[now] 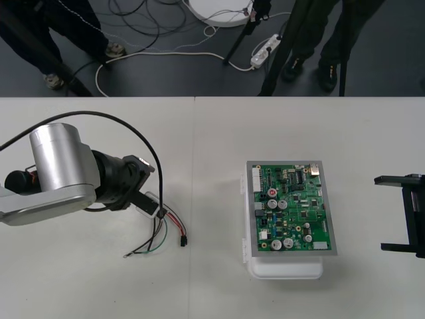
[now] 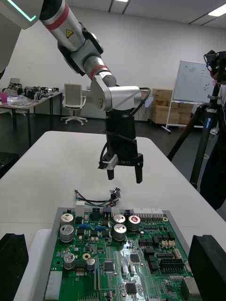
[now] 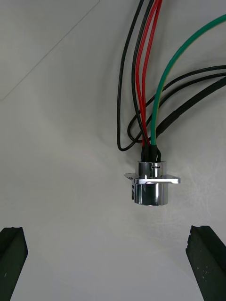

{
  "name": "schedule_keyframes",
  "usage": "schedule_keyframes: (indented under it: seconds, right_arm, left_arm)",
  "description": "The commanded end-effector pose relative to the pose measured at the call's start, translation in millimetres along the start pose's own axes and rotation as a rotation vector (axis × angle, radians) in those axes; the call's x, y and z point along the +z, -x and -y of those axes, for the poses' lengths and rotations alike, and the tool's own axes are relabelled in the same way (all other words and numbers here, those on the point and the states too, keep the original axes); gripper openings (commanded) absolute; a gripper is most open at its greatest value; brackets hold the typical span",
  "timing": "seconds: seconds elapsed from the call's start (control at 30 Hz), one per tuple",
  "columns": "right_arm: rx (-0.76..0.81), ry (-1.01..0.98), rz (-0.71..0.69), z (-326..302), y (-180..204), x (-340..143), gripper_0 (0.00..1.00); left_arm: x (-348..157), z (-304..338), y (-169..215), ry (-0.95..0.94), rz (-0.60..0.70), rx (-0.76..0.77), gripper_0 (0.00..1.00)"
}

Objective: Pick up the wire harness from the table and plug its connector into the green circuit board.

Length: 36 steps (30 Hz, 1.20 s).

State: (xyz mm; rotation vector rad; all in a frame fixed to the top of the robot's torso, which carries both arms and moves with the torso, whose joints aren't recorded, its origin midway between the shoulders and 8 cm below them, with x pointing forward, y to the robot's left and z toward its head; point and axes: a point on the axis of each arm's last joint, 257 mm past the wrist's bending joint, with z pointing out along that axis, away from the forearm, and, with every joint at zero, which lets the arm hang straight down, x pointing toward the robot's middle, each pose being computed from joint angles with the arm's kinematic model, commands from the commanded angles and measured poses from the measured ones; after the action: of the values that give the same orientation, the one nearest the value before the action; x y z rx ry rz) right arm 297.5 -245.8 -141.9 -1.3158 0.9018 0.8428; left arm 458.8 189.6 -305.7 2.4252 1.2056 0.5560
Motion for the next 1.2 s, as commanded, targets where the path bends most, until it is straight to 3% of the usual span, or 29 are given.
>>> schedule_keyframes:
  seconds: [0.03, 0.47, 1.2]
  right_arm:
    - [0.039, 0.007, 0.009, 7.3, 6.0, 0.0, 1.00]
    - [0.051, 0.012, 0.027, 6.7, 8.1, 5.5, 1.00]
    - [0.054, 0.008, 0.019, 7.6, 4.7, 6.2, 1.00]
  left_arm:
    - [-4.2, -19.0, 15.3, 0.024, -0.014, 0.052, 1.00]
    - [4.6, 0.0, 2.2, -0.016, -0.113, 0.124, 1.00]
    - [14.9, 19.9, 16.3, -0.077, -0.185, 0.049, 1.00]
